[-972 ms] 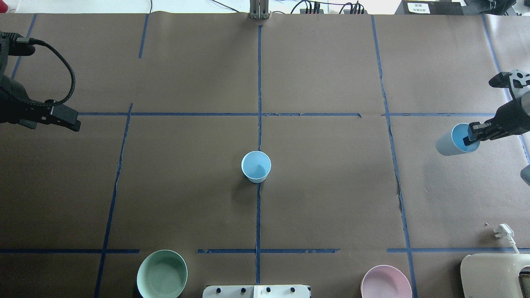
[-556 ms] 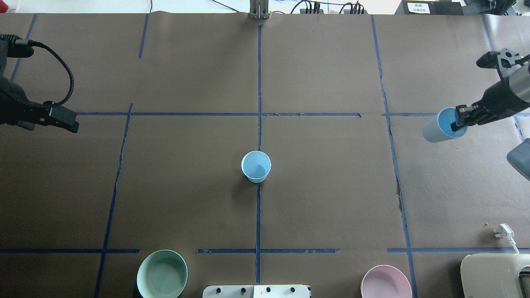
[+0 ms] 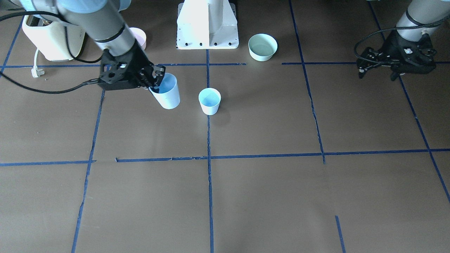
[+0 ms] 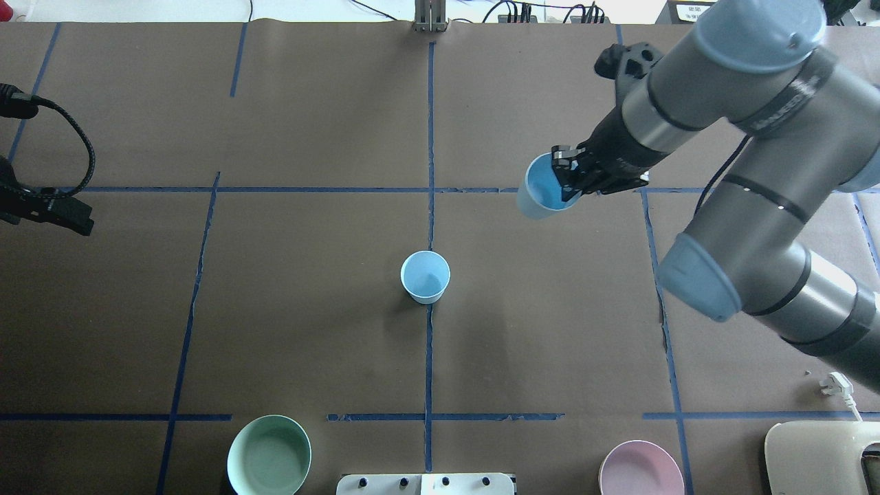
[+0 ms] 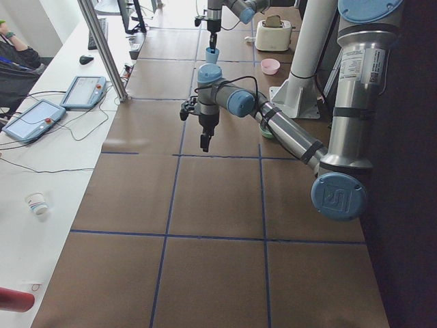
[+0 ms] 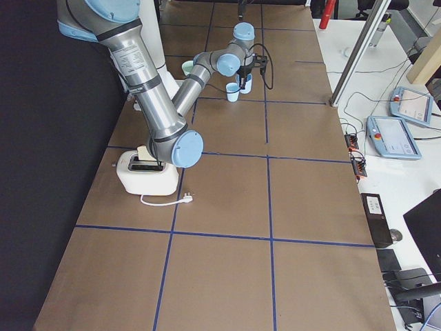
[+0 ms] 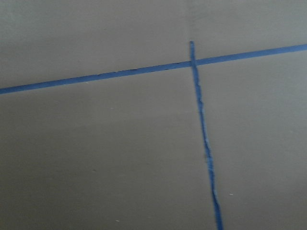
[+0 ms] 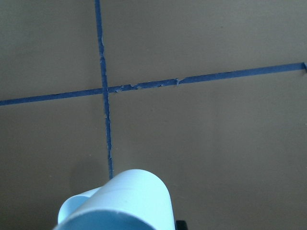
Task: Stack blue cups with both arms
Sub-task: 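Lift the cup with the right gripper and carry it over the center cup, then lower the held cup into the center cup and open the right gripper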
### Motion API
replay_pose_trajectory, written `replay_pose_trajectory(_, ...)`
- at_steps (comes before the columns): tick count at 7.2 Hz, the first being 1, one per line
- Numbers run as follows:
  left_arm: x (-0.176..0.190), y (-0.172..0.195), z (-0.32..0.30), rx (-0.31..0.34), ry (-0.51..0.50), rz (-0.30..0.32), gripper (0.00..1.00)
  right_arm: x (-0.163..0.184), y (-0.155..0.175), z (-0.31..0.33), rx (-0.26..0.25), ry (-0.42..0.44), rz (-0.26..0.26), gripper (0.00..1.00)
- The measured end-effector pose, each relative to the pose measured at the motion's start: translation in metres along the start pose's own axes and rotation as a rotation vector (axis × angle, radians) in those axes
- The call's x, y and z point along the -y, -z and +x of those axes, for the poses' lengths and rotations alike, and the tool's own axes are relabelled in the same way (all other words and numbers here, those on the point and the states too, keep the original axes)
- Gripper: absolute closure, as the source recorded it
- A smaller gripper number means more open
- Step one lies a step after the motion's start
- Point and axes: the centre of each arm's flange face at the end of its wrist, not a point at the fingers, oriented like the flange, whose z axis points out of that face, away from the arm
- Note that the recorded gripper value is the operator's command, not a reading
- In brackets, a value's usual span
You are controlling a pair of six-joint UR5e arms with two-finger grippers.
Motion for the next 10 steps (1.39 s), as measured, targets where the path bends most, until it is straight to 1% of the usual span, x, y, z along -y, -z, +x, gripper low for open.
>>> replay_pose_trajectory(2, 0.013, -0.012, -0.054, 0.037, -0.045, -0.021, 0.00, -0.032, -0.026, -0.043, -0.004, -0.011, 0.015, 1.00)
replay_pose_trajectory(3, 0.014, -0.015, -0.069, 0.046, -0.053, -0.028, 0.00, -0.044, -0.040, -0.057, -0.020, -0.008, 0.019, 1.00)
replay_pose_trajectory(5, 0.011, -0.015, -0.089, 0.055, -0.066, -0.033, 0.00, -0.058, -0.055, -0.075, -0.045, -0.001, 0.027, 1.00)
replay_pose_trajectory(6, 0.009, -0.014, -0.095, 0.057, -0.068, -0.034, 0.00, -0.062, -0.062, -0.081, -0.058, 0.000, 0.026, 0.97)
replay_pose_trajectory(7, 0.006, -0.015, -0.099, 0.059, -0.068, -0.038, 0.00, -0.063, -0.067, -0.085, -0.067, 0.001, 0.024, 0.78)
replay_pose_trajectory(8, 0.005, -0.015, -0.101, 0.060, -0.067, -0.039, 0.00, -0.064, -0.070, -0.086, -0.073, 0.000, 0.023, 0.01)
replay_pose_trajectory(10, 0.005, -0.015, -0.102, 0.061, -0.067, -0.039, 0.00, -0.065, -0.072, -0.086, -0.076, 0.001, 0.022, 0.00)
